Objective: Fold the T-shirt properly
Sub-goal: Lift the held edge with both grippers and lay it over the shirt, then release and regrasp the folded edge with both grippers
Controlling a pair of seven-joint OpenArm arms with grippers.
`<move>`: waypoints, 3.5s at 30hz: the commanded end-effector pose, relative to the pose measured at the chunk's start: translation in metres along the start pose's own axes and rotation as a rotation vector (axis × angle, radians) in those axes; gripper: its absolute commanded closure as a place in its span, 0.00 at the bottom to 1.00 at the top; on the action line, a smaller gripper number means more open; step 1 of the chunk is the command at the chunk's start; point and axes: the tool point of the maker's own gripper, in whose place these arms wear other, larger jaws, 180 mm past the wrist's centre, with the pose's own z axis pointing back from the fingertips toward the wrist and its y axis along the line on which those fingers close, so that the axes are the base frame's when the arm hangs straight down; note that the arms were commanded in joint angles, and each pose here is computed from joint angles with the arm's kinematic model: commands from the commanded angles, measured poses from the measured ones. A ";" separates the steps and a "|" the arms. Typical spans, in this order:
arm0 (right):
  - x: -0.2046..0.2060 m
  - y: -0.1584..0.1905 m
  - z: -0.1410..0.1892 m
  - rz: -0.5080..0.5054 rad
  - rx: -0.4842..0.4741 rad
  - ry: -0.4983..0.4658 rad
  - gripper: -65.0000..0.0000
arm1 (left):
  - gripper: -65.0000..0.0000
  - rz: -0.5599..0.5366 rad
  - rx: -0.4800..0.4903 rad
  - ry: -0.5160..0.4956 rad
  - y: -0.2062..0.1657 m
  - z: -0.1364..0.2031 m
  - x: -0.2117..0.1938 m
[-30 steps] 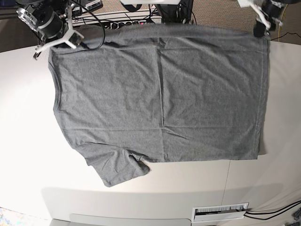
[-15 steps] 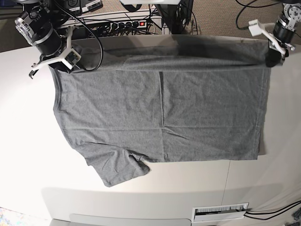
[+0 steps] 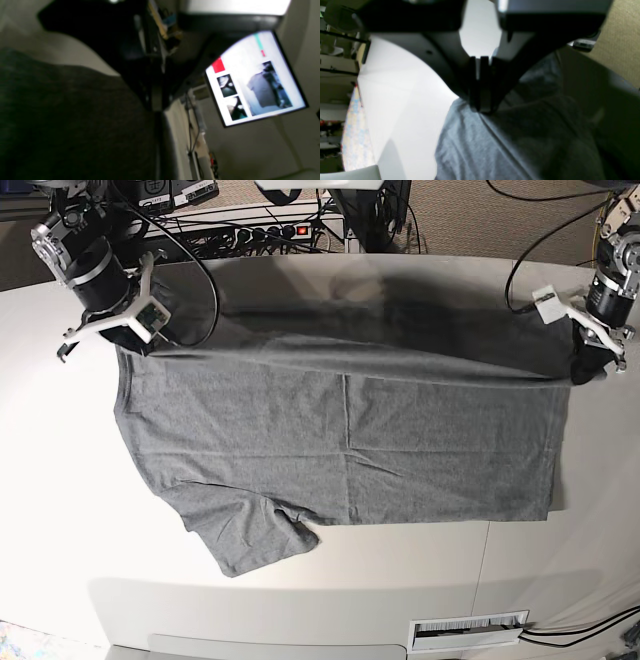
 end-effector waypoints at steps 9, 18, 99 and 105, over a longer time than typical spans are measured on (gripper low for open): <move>0.012 -0.038 -0.014 -0.009 -0.104 -0.075 1.00 | 1.00 0.028 0.041 -0.009 0.013 -0.003 0.001; 0.008 -0.064 -0.037 -0.093 -0.135 -0.107 1.00 | 1.00 0.076 0.031 -0.022 0.010 -0.003 0.004; -0.007 0.015 -0.102 -0.396 0.138 -0.063 1.00 | 1.00 0.687 -0.581 -0.149 -0.055 -0.068 0.060; -0.021 0.021 -0.102 -0.389 0.159 0.021 1.00 | 1.00 0.726 -0.648 -0.075 -0.084 -0.065 0.039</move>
